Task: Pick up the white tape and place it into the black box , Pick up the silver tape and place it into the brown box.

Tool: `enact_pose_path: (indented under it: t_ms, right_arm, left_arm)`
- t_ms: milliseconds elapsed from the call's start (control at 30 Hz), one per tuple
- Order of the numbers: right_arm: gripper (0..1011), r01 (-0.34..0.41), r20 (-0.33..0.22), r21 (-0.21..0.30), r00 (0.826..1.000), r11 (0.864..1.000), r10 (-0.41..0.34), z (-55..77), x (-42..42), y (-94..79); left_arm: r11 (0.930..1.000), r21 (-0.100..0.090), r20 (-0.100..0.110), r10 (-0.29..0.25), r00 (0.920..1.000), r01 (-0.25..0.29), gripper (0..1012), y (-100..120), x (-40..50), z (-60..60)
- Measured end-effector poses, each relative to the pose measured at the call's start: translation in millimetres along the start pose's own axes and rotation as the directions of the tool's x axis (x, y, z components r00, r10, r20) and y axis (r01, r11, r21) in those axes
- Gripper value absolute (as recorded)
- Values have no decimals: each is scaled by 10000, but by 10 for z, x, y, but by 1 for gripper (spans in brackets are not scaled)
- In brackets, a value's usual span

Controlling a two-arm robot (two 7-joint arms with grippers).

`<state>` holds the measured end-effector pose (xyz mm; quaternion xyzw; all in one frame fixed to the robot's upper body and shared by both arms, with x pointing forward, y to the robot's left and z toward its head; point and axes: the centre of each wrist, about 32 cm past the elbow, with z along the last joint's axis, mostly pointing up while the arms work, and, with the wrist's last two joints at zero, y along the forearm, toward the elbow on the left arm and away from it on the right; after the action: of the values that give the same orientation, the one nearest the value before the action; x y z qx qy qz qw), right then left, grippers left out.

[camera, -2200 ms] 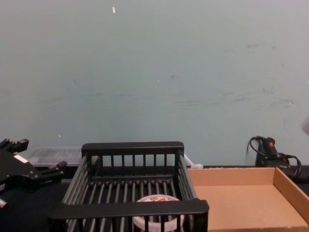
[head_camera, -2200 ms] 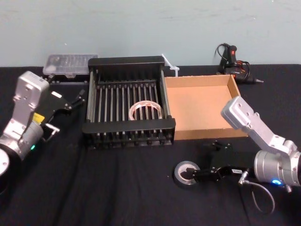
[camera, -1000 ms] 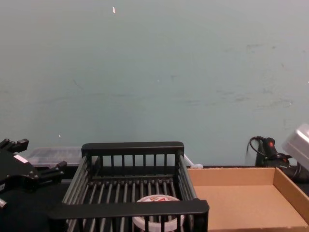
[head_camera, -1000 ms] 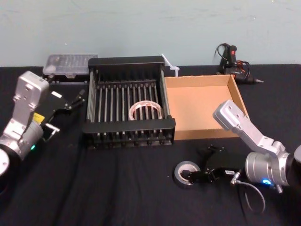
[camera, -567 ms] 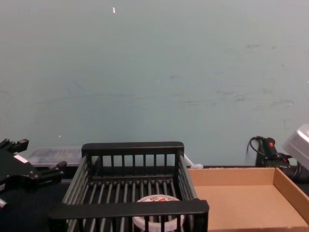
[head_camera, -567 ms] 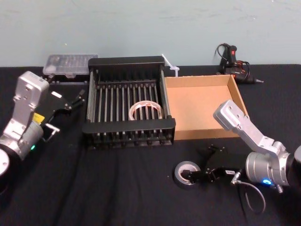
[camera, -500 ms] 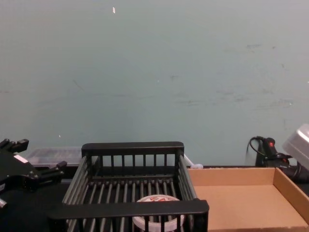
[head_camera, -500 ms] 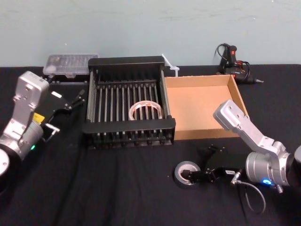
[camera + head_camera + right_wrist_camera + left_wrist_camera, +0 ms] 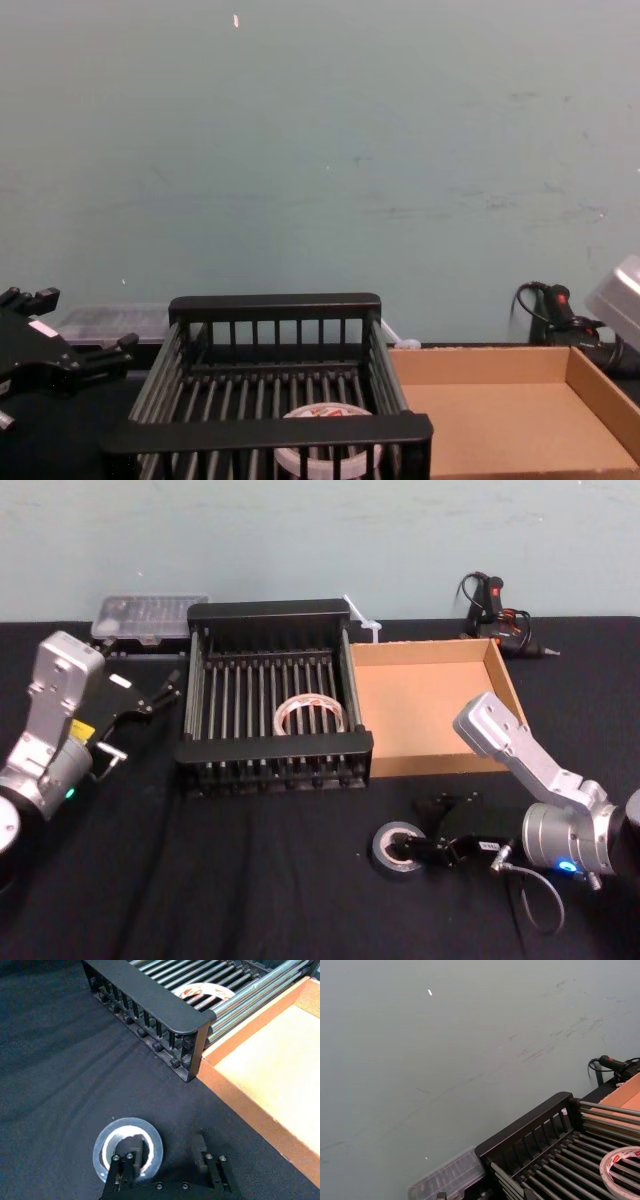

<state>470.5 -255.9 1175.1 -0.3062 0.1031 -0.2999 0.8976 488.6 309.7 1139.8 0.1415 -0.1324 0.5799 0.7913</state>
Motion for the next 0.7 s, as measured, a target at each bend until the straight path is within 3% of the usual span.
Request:
enact_pose_path:
  t_ms: [500,700]
  right_arm:
    - [197,-2,-5,7,10000,10000,2,1,1,0]
    - [176,-2,-5,7,10000,10000,2,1,1,0]
  left_arm:
    - [10000,0,0,0,10000,0,1001,0,0,0]
    - [10000,0,1,-1,10000,1,1001,0,0,0]
